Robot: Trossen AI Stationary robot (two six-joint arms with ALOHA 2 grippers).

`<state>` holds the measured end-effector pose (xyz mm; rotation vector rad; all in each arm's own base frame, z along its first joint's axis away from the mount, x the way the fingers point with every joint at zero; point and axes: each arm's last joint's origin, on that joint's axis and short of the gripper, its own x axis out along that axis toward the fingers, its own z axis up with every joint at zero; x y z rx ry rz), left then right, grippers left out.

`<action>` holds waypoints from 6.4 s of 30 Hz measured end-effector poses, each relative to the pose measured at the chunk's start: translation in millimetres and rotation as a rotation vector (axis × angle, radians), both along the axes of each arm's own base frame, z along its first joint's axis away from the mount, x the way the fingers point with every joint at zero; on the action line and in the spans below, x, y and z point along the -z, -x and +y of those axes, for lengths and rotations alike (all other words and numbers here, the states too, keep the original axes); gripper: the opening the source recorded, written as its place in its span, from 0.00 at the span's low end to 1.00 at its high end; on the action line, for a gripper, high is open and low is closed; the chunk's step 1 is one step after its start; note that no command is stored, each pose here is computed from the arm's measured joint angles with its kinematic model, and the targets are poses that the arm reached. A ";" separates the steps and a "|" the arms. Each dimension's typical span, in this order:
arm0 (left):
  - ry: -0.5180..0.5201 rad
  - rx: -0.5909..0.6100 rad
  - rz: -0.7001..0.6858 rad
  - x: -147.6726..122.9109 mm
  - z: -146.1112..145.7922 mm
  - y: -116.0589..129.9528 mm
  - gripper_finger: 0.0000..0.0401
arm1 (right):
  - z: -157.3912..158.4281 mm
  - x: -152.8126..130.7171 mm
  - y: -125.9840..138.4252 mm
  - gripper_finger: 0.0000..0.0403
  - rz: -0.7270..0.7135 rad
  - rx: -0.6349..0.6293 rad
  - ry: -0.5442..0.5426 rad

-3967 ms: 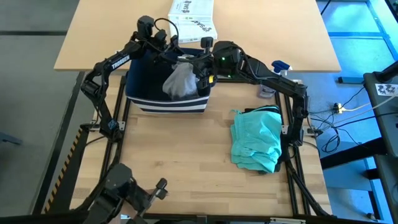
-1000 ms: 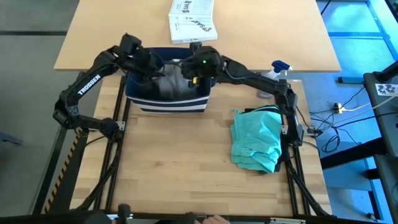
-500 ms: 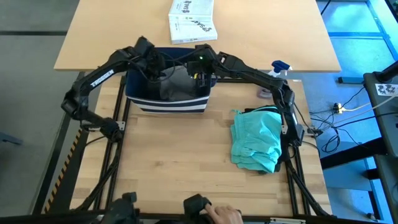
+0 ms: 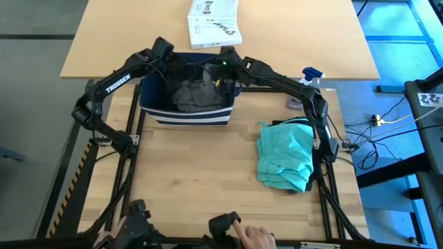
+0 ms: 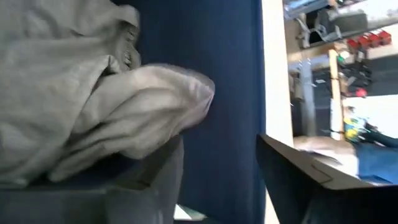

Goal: Fold Laundry from Bin

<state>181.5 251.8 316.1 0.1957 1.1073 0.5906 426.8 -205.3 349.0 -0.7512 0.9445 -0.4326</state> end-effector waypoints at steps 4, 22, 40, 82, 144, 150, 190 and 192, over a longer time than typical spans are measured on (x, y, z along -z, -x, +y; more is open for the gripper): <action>-0.073 -0.033 -0.007 -15.7 0.4 2.3 0.43 | -0.8 -0.5 2.2 0.58 0.050 0.048 0.059; -0.213 0.485 -0.424 -115.4 -124.3 -10.6 0.44 | 77.1 -135.1 136.3 0.50 -0.285 0.128 -0.185; -0.031 0.871 -0.486 -22.4 -247.7 -84.2 0.41 | 140.2 -35.8 200.7 0.47 0.077 0.510 -0.737; -0.012 0.967 -0.482 48.0 -279.6 -118.0 0.41 | 152.3 71.8 289.6 0.71 -0.233 0.874 -1.085; 0.053 0.930 -0.428 115.1 -293.9 -162.8 0.41 | 349.5 202.5 161.5 0.95 0.616 0.225 -0.655; 0.056 0.936 -0.424 115.5 -295.8 -162.4 0.41 | 347.5 214.5 160.5 0.93 0.631 0.246 -0.547; -0.203 0.999 -0.690 88.9 -293.2 -176.8 0.58 | 364.9 57.3 119.3 0.05 0.209 0.317 -0.354; -0.202 0.993 -0.688 93.9 -291.2 -179.8 0.63 | 365.0 55.3 119.1 0.05 0.201 0.316 -0.356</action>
